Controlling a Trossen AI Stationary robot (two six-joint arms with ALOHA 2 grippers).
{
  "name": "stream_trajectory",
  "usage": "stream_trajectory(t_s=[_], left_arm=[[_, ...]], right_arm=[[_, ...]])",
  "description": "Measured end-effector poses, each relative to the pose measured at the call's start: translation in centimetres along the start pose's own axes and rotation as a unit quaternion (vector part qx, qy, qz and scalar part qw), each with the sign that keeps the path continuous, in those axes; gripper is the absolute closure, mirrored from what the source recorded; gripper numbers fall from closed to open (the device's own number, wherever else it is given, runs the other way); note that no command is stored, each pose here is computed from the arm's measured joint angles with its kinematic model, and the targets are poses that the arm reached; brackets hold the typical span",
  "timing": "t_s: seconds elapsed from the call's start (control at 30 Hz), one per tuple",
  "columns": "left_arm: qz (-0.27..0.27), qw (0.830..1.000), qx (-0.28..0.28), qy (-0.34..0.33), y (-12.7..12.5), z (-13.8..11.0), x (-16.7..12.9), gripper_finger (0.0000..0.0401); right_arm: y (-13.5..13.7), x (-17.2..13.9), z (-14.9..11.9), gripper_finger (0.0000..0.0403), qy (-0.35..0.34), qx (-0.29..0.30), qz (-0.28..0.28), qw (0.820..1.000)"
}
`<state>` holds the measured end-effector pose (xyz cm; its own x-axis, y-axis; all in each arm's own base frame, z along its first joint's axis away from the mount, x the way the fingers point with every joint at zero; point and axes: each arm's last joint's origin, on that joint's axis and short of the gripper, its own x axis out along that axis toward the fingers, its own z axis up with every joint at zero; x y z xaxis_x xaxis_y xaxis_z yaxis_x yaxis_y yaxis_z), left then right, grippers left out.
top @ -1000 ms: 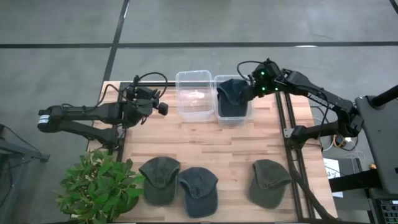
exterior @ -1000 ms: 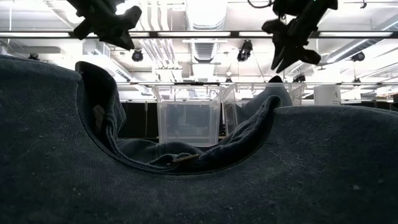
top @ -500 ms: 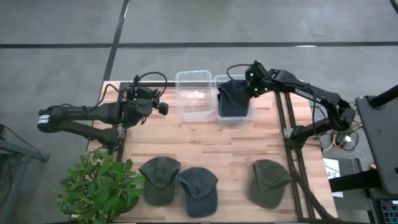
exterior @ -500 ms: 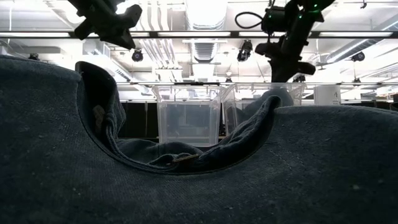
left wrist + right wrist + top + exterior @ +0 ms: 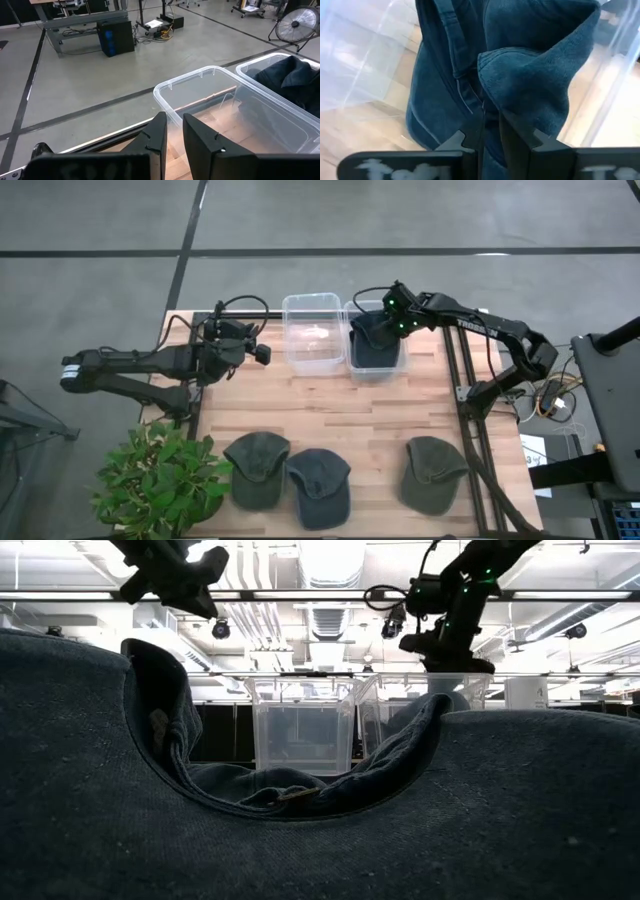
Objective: Pick & Place hat
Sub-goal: Put the top blue cap into the right transparent bin, then put the blue cap into the right transparent bin
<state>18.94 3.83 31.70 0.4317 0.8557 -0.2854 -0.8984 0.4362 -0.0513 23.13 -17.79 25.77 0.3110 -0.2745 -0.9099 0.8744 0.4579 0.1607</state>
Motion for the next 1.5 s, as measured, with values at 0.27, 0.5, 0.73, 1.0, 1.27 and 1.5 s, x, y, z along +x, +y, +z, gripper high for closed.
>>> stream_trajectory(t_s=[0.27, 0.5, 0.73, 1.0, 1.27, 1.5], left_arm=[[0.000, 1.000, -0.001, -0.001, 0.0, 0.0, 0.0, 0.0346], [0.000, 1.000, -0.001, -0.001, 0.0, 0.0, 0.0, 0.0346], [-0.017, 1.000, 0.010, 0.008, -0.1, 0.0, 0.0, 0.0346], [-0.073, 0.996, 0.037, 0.036, -0.5, -0.4, -0.3, 0.0346], [-0.137, 0.982, 0.092, 0.097, -0.7, -1.4, -0.8, 0.0346], [-0.204, 0.961, 0.100, 0.160, -1.0, -2.4, -1.6, 0.0346]], right_arm=[[0.6, 0.8, 1.1, 0.0351, 0.006, -0.012, 0.000, 1.000], [2.1, -1.6, 2.0, 0.0351, -0.025, -0.054, 0.036, 0.998], [2.2, -8.9, 1.1, 0.0351, -0.129, -0.125, 0.082, 0.980], [-0.4, -14.8, -4.5, 0.0351, -0.214, -0.150, 0.125, 0.957], [-3.1, -15.2, -11.0, 0.0351, -0.295, -0.125, 0.210, 0.924], [-5.3, -13.1, -15.0, 0.0351, -0.338, -0.070, 0.283, 0.895]])
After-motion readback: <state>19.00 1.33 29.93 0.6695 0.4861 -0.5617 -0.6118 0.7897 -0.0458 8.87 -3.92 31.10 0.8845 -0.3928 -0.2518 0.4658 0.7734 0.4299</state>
